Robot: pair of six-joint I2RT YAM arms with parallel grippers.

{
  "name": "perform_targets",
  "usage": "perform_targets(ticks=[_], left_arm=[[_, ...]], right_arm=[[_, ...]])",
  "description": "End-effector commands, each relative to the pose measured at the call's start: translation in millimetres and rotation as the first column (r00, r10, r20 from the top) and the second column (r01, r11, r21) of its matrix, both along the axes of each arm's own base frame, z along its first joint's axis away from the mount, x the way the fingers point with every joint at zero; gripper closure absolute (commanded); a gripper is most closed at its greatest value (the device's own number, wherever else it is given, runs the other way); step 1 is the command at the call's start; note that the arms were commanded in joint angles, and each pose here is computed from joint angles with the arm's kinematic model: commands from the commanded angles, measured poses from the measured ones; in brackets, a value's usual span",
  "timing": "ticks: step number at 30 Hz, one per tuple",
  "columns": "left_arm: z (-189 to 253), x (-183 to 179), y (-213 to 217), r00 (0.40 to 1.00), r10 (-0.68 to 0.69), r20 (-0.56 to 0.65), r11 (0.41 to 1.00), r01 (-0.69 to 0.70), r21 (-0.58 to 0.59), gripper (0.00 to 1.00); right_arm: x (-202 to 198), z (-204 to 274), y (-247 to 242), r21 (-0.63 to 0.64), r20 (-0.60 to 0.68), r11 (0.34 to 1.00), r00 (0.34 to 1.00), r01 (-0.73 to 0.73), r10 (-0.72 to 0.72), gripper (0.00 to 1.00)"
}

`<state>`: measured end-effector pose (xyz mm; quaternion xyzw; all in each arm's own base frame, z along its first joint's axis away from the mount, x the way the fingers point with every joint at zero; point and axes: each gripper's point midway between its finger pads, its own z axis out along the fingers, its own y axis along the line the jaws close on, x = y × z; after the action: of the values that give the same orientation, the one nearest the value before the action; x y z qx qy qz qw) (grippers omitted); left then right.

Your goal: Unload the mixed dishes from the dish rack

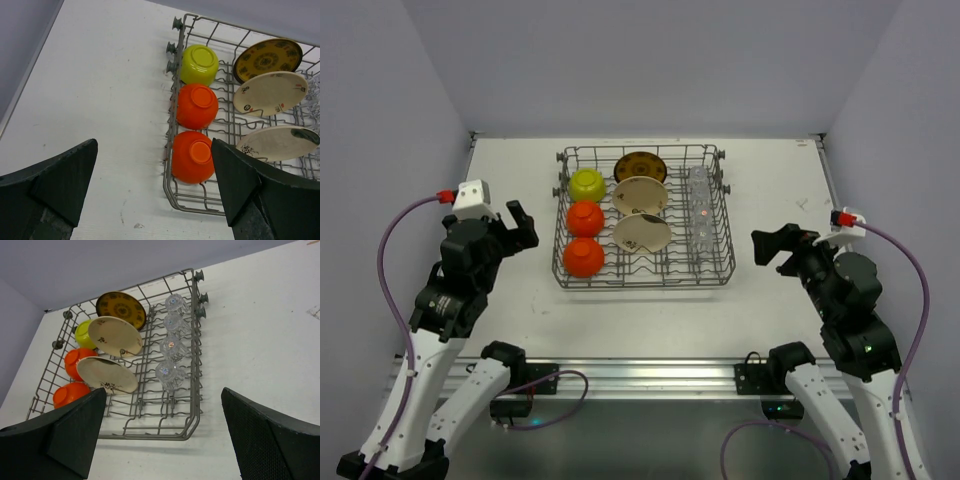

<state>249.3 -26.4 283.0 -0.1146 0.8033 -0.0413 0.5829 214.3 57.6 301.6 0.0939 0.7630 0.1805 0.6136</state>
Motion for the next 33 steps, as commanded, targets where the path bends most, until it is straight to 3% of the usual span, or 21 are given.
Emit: perform_targets(ticks=[1,9,16,17,18,19,21,24,27,33], left_arm=[[3.2,5.8,5.4,0.998,0.05,0.035,0.999,-0.049,-0.012,0.0],[-1.5,3.8,11.8,0.996,0.082,0.043,0.997,-0.082,-0.005,0.0],[-18.1,5.5,14.0,0.995,0.096,0.033,0.995,-0.096,0.005,0.0],[-19.1,5.0,14.4,0.995,0.098,0.036,0.995,-0.098,0.003,0.0],[-20.9,5.9,13.6,0.995,0.095,0.035,0.995,-0.095,0.002,0.0],[-21.6,5.9,13.4,0.995,0.093,0.033,0.996,-0.093,0.004,0.0],[-21.7,6.7,12.9,0.995,0.091,0.033,0.996,-0.092,0.004,0.0],[-22.4,6.9,9.1,0.997,0.072,0.032,0.997,-0.071,-0.003,0.0],[-26.4,7.1,5.3,0.999,0.047,0.026,0.999,-0.047,-0.002,0.0],[-25.8,6.7,0.8,0.999,0.02,0.029,1.0,-0.02,-0.007,0.0]], right_arm=[[5.8,8.3,-3.3,0.01,0.028,1.0,0.999,0.028,-0.028,0.01],[15.8,0.8,-0.5,-0.011,-0.02,1.0,1.0,0.023,-0.024,0.01],[17.8,21.9,40.5,0.022,0.101,0.979,0.974,-0.205,0.202,0.01],[17.8,20.3,50.0,0.013,0.117,0.965,0.959,-0.261,0.258,0.01],[5.5,22.1,74.3,0.014,0.14,0.91,0.902,-0.413,0.408,0.01],[4.3,37.8,86.7,-0.007,0.224,0.875,0.852,-0.484,0.473,0.01],[-9.9,39.9,110.3,0.004,0.258,0.778,0.753,-0.628,0.606,0.01],[0.2,51.1,123.1,-0.003,0.293,0.732,0.7,-0.681,0.652,0.01],[16.5,45.3,138.4,-0.107,0.251,0.65,0.612,-0.752,0.75,0.01],[81.6,17.1,152.1,-0.248,0.07,0.648,0.654,-0.72,0.753,0.01]])
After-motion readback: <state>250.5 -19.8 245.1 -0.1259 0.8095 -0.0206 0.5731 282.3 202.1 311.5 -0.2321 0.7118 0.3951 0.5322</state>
